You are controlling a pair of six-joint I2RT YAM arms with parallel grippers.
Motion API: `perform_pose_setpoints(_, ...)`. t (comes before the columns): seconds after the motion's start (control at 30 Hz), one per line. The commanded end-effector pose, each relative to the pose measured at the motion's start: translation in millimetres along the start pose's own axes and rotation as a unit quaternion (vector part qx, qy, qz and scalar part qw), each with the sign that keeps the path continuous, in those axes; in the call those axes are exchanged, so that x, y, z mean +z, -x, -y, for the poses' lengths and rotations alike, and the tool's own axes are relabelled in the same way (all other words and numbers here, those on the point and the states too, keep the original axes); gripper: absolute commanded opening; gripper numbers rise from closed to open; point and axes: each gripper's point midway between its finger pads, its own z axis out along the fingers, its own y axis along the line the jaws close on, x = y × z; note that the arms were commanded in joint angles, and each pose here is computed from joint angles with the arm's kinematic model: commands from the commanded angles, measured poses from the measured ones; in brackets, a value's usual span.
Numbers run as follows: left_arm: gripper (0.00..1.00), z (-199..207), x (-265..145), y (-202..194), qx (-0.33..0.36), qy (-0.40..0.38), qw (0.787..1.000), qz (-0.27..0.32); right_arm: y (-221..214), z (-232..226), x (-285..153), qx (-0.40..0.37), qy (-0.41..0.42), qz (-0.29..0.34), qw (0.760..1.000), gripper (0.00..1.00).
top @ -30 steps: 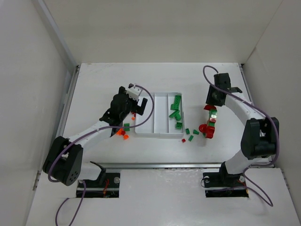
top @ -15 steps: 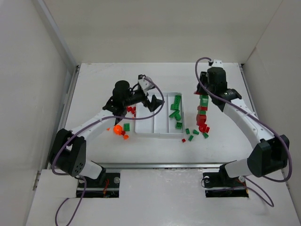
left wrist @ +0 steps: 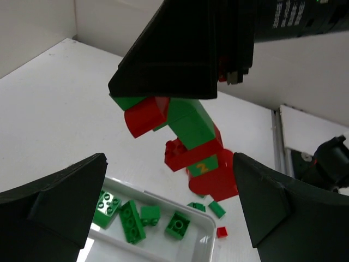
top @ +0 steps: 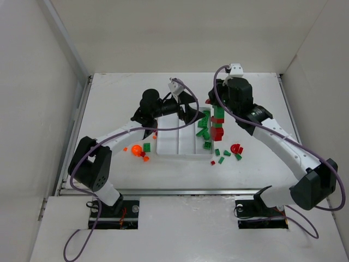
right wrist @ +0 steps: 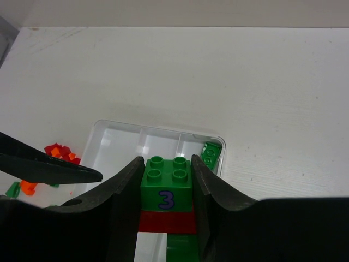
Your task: Sort the legos into containers by color
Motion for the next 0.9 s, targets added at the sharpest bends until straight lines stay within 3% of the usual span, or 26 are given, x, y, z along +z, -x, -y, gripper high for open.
perform_pose_setpoints(0.0, 0.99, 8, 11, 46, -0.015, -0.003, 0.998, 0.066, 43, -14, -4, 0.011, 0.017, 0.063, 0.998, 0.0)
perform_pose_setpoints(0.3, 0.98, -1, 28, 53, -0.061, 0.004, 0.995, 0.077, 41, -31, -8, 0.017, 0.027, 0.066, 0.997, 0.0)
perform_pose_setpoints(0.4, 0.87, -6, 30, 45, -0.067, 0.007, 0.995, 0.07, 38, -33, -7, 0.016, 0.026, 0.066, 0.997, 0.0)
perform_pose_setpoints(0.67, 0.82, -6, 35, 39, -0.064, 0.004, 0.996, 0.065, 35, -37, -10, 0.02, 0.04, 0.061, 0.997, 0.0)
perform_pose_setpoints(0.87, 0.48, -8, 37, 39, -0.059, 0.005, 0.996, 0.065, 32, -40, -9, 0.024, 0.049, 0.058, 0.997, 0.0)
